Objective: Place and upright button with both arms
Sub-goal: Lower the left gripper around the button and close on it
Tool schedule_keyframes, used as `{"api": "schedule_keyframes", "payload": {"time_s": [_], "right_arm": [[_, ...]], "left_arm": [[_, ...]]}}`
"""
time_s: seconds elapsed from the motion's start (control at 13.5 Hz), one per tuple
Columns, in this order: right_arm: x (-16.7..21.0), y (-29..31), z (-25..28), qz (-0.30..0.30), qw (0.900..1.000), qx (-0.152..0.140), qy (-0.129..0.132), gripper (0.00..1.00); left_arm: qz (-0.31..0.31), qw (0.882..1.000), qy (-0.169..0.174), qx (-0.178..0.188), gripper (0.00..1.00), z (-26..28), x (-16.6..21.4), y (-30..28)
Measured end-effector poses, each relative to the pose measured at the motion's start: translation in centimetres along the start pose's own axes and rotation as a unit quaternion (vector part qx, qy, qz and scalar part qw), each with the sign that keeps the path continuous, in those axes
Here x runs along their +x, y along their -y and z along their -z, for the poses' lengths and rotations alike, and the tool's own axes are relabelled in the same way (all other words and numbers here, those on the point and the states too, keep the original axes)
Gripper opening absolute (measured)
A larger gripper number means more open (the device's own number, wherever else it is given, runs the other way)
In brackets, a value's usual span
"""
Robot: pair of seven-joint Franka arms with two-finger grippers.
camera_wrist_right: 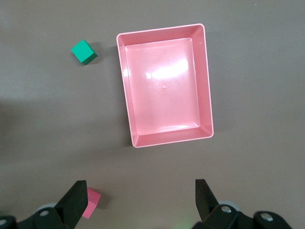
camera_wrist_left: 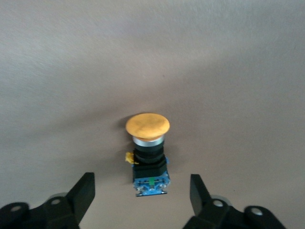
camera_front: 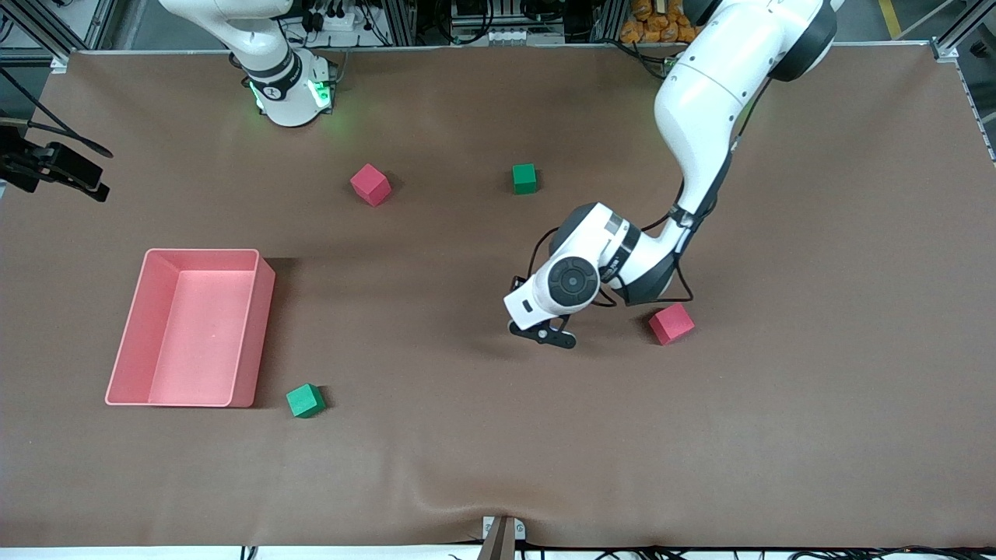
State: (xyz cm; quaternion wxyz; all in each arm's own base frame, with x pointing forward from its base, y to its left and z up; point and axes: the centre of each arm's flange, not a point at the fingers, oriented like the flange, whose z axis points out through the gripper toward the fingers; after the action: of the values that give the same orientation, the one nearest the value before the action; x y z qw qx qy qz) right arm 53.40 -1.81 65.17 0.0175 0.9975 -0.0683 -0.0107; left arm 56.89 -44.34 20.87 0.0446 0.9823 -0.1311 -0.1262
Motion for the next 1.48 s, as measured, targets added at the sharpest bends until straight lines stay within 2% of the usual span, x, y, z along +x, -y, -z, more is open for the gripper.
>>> {"api": "schedule_keyframes", "payload": {"time_s": [0.44, 0.52, 0.81, 1.41, 1.48], "right_arm": [[0.0, 0.0, 0.1, 0.004, 1.0, 0.001, -0.001, 1.0], [0.0, 0.1, 0.1, 0.005, 1.0, 0.003, -0.001, 1.0], [0.0, 0.4, 0.2, 0.006, 1.0, 0.026, -0.001, 1.0], [0.0, 0.4, 0.3, 0.009, 1.0, 0.028, -0.004, 1.0], [0.0, 0.4, 0.3, 0.009, 1.0, 0.028, -0.004, 1.0]], "left_arm": [[0.023, 1.0, 0.013, 0.004, 0.8, -2.0, -0.2, -0.4], [0.027, 1.0, 0.014, 0.005, 0.74, -2.3, -0.3, -0.8], [0.03, 0.999, 0.017, 0.008, 0.72, -2.8, -0.6, -1.4], [0.033, 0.999, 0.019, 0.01, 0.65, -3.2, -0.4, -1.0], [0.033, 0.999, 0.019, 0.01, 0.6, -3.2, -0.4, -1.0]]}}
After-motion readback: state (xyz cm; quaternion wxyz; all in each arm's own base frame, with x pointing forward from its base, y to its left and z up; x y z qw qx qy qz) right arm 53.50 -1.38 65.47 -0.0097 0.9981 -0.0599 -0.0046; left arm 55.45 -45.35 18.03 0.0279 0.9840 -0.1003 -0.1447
